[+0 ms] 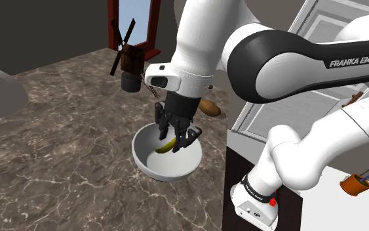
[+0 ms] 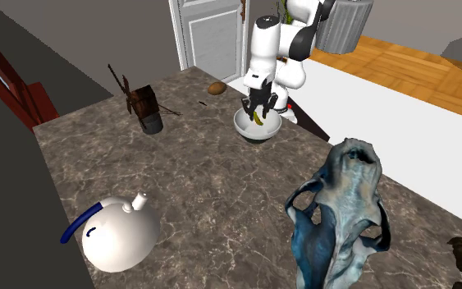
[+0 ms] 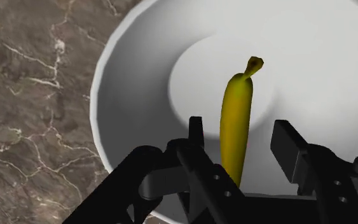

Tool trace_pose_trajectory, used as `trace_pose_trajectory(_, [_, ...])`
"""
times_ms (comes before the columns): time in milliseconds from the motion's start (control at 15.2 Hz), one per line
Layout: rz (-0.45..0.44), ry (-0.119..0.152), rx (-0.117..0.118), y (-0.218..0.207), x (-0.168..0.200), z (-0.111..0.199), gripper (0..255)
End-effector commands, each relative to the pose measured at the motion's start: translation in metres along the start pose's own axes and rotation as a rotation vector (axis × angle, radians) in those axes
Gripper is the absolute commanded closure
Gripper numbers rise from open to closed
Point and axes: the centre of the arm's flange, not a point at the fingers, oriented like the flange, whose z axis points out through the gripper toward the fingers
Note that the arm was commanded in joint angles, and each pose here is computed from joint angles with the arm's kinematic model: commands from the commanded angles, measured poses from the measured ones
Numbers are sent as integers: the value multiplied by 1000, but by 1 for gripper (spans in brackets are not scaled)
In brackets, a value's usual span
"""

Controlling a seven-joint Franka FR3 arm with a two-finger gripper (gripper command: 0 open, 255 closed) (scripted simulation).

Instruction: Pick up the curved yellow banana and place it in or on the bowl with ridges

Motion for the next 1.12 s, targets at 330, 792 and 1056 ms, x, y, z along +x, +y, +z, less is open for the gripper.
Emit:
trace_pose_trajectory(330, [0,0,0,0,0,-13,0])
trace_pose_trajectory(792, [0,0,0,0,0,-50,0])
trace_pose_trajectory(1056, [0,0,0,0,0,-50,0])
